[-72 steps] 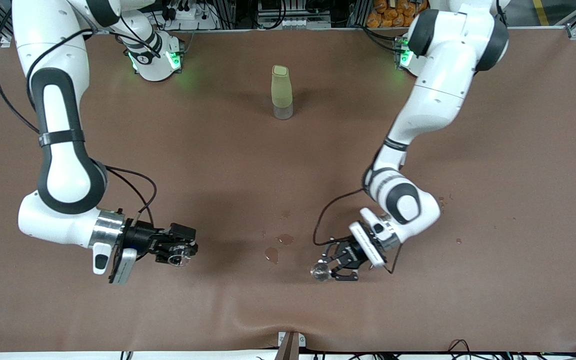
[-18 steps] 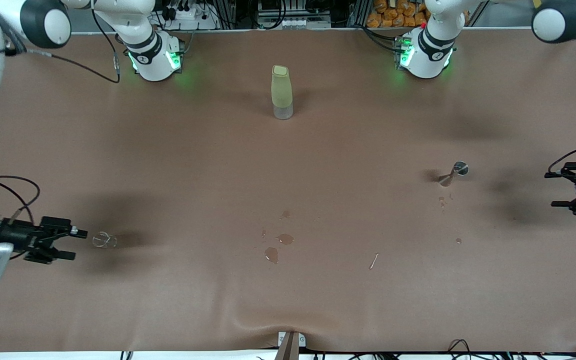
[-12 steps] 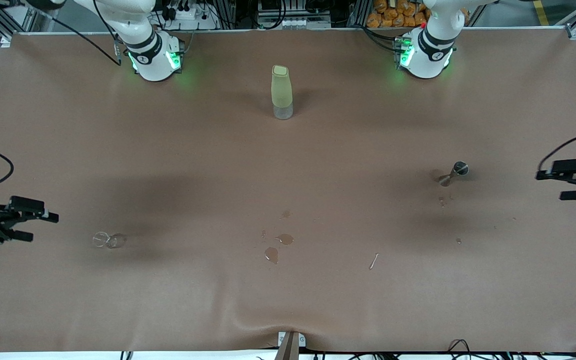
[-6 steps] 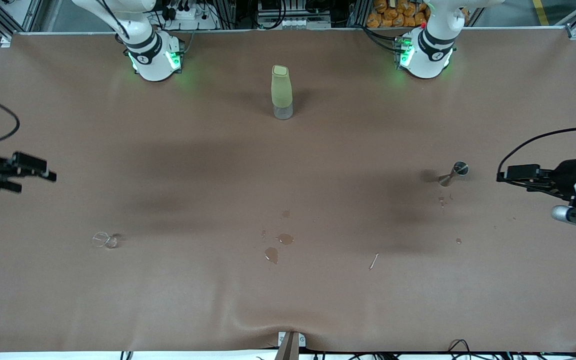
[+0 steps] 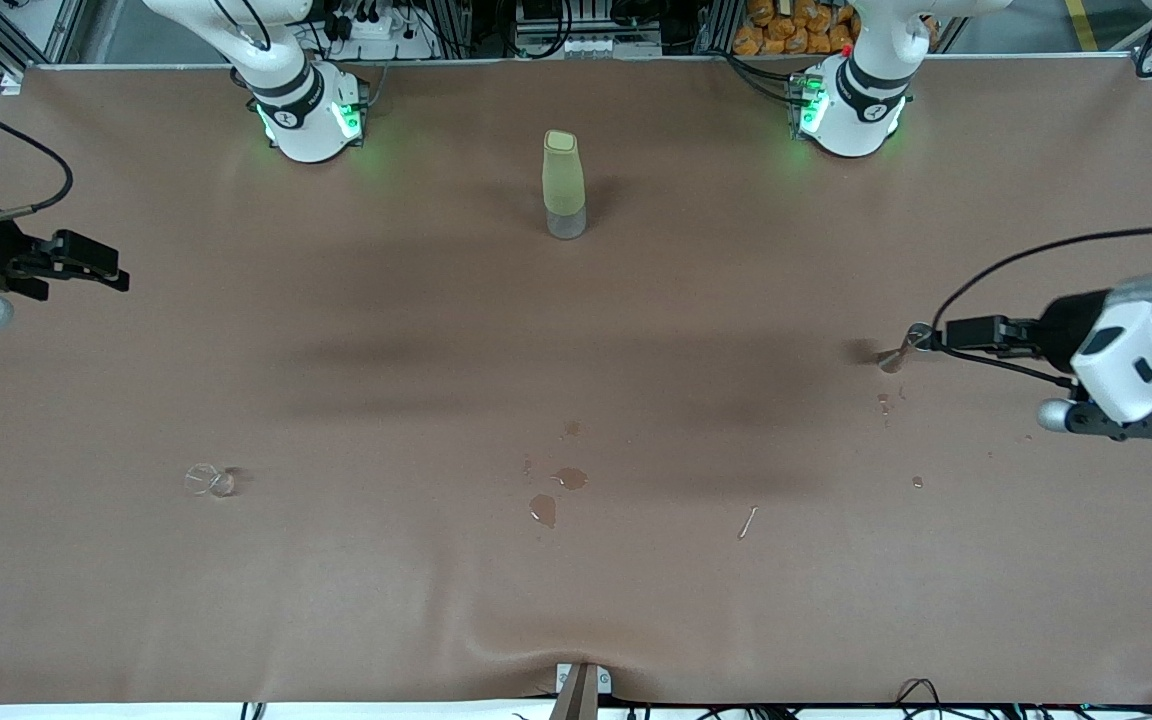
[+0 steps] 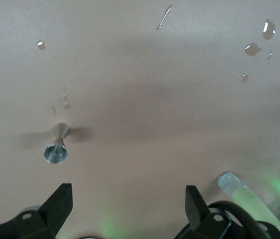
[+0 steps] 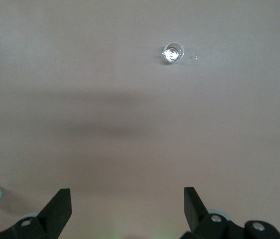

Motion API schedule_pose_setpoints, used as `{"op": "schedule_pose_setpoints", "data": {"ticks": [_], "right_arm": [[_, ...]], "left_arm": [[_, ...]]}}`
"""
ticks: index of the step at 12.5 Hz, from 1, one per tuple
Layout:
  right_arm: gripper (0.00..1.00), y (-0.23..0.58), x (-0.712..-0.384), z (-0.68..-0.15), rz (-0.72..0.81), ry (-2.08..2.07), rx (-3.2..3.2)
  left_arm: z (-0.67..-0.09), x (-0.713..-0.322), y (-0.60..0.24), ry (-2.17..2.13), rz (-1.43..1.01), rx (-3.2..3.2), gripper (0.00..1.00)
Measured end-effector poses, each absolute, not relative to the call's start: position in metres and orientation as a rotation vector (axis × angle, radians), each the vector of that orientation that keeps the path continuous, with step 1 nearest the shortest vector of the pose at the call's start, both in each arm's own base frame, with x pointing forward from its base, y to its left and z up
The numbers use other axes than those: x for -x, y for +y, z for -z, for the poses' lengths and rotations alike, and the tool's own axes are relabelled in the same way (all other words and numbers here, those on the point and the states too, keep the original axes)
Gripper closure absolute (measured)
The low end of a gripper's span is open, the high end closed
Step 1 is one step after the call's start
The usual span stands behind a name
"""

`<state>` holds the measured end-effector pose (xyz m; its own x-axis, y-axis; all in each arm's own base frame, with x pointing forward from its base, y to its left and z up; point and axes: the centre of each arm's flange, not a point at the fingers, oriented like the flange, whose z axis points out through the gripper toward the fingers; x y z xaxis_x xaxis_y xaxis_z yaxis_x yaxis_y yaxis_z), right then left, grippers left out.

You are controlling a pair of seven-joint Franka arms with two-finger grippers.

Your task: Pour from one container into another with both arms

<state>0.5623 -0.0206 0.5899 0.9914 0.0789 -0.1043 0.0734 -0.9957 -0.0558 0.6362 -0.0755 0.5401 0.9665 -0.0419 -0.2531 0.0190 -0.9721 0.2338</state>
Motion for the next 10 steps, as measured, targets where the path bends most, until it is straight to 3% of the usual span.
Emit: {"op": "schedule_pose_setpoints", "data": {"ticks": [10], "right_arm": [[0.00,-0.038,-0.555,-0.625,0.020,-0.025,3.144]], "left_arm": [[-0.577,-0.541,-0.087,0.276,0.197,-3.048,0.00]]}}
